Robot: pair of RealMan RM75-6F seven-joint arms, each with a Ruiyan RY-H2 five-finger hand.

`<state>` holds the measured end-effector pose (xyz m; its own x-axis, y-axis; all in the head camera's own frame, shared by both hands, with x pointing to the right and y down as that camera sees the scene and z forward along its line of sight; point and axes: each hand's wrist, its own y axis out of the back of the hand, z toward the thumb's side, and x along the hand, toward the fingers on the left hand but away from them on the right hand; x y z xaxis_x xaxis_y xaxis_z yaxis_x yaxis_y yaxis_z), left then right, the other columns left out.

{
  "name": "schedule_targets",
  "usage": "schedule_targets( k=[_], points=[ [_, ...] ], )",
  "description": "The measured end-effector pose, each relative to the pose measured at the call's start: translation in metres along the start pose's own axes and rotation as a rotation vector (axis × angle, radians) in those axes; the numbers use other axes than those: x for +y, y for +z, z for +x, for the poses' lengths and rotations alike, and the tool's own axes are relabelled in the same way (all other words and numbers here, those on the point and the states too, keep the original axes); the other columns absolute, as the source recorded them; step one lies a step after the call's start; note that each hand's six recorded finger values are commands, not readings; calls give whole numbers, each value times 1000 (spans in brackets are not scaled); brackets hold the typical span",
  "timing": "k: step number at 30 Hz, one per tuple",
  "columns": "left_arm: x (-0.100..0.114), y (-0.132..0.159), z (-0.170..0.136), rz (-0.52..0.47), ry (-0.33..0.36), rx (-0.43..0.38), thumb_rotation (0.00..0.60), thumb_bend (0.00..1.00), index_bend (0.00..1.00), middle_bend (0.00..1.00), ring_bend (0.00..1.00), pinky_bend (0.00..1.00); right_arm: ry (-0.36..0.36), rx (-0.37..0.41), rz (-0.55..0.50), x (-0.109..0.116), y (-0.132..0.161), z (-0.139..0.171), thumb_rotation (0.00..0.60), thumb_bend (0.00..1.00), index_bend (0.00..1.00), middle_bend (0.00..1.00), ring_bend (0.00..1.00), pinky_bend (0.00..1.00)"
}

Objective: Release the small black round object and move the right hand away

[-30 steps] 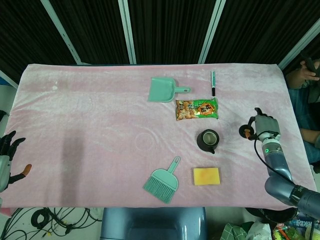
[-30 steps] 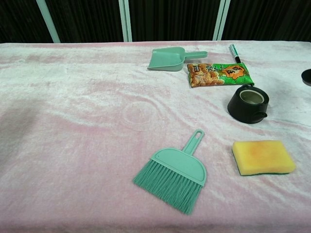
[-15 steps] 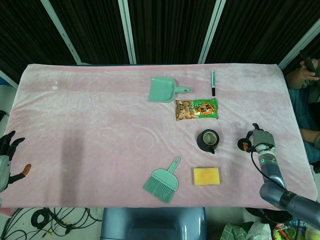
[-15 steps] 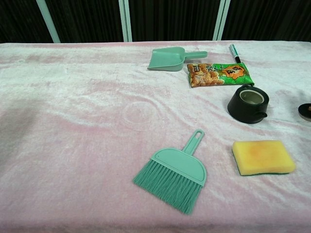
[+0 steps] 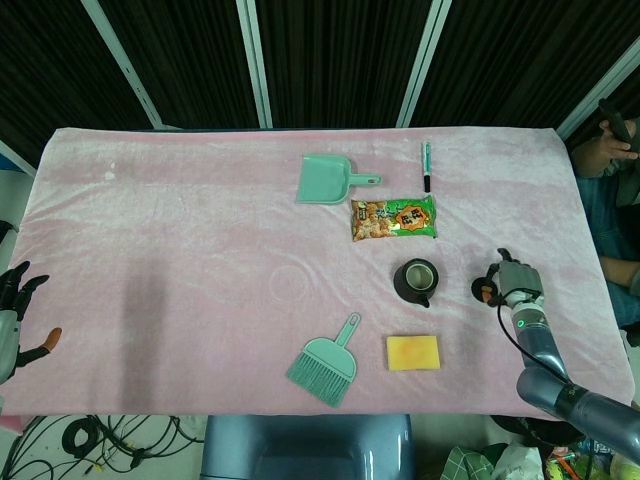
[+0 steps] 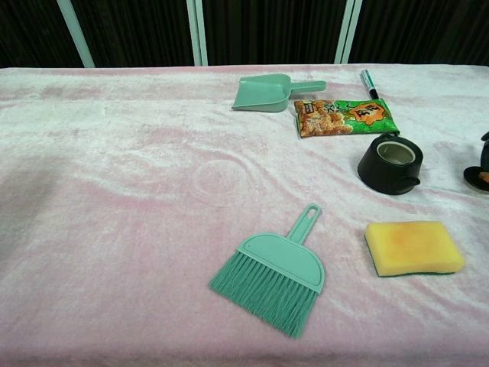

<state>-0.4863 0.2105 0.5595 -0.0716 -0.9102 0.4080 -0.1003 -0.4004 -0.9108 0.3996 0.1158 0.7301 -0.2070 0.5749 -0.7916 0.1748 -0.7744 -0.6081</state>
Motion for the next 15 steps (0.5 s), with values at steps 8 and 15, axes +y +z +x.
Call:
schedule_targets(
  k=[8, 15],
  points=[
    [0, 1, 0, 5, 1, -2, 600, 277, 159, 16, 0, 0, -9, 25, -6, 21, 6, 10, 600, 106, 128, 0, 113, 175],
    [0, 1, 0, 1, 5, -1, 600, 277, 159, 16, 0, 0, -100, 80, -78, 57, 13, 33, 600, 106, 124, 0, 117, 175]
  ],
)
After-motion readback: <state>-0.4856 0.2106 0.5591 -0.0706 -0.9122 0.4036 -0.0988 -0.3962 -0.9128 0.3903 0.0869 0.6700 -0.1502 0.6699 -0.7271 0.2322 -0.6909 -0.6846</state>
